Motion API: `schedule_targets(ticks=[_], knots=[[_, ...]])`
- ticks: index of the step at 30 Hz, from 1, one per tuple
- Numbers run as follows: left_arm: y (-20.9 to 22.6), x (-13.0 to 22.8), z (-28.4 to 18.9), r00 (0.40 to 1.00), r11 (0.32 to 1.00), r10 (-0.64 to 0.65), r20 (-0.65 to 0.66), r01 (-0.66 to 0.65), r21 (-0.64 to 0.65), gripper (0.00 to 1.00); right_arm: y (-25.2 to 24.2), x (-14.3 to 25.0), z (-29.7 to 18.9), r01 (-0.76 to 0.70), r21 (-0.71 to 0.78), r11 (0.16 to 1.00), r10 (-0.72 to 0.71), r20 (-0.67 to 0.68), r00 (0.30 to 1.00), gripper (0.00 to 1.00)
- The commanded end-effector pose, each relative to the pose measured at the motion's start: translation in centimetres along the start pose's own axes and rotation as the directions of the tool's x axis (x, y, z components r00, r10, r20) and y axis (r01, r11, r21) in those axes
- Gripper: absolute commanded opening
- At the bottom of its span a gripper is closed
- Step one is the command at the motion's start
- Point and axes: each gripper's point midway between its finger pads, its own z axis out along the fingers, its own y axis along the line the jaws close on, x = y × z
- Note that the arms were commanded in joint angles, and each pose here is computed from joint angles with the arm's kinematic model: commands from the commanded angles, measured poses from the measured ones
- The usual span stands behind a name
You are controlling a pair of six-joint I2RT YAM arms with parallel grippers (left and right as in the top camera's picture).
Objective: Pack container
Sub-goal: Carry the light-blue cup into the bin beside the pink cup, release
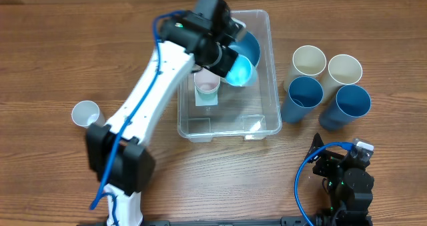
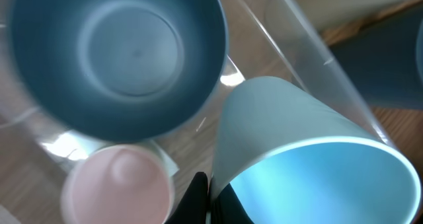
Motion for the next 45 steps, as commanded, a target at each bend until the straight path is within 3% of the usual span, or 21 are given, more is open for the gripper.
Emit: schedule_targets(ticks=[1,10,17,24,26,32,36,41,45], knots=[[-0.8,0.6,3.9,0.996,0.998,0.058,-0.070,-0.059,-0.007,0.04,-0.3,0.6,0.2,-0.006,0.012,1.000,0.006,-0.009,1.000,1.00],[-1.4,1.4,6.4,0.989,0.994,0.086,-0.124,-0.093,-0.052,0.04,-0.3,0.6,0.2,-0.006,0.012,1.000,0.006,-0.009,1.000,1.00],[-1.3,1.3,6.4,0.989,0.994,0.087,-0.119,-0.094,-0.057,0.18,-0.3,0.6,0.2,-0.006,0.012,1.000,0.006,-0.009,1.000,1.00],[-1.1,0.9,6.2,0.993,0.995,0.056,-0.103,-0.064,-0.073,0.18,-0.3,0.6,0.2,-0.006,0.012,1.000,0.006,-0.009,1.000,1.00],[-1.2,-0.1,4.9,0.997,0.996,0.021,-0.072,-0.027,-0.081,0.26,-0.3,0.6,0.2,-0.006,0.012,1.000,0.006,-0.009,1.000,1.00],[-0.7,-1.9,-1.7,0.998,0.990,-0.053,-0.016,0.051,-0.135,0.37,-0.3,0.6,0.2,-0.006,0.012,1.000,0.006,-0.009,1.000,1.00],[2.0,-0.9,-6.8,0.989,0.963,-0.150,-0.006,0.144,-0.226,0.39,-0.3,0.6,0.2,-0.006,0.012,1.000,0.006,-0.009,1.000,1.00],[6.4,3.0,-11.9,0.943,0.901,-0.332,-0.034,0.307,-0.307,0.39,-0.3,0.6,0.2,-0.006,0.012,1.000,0.006,-0.009,1.000,1.00],[9.3,4.6,-14.0,0.889,0.852,-0.459,0.002,0.440,-0.284,0.34,-0.3,0.6,0.2,-0.006,0.012,1.000,0.006,-0.009,1.000,1.00]])
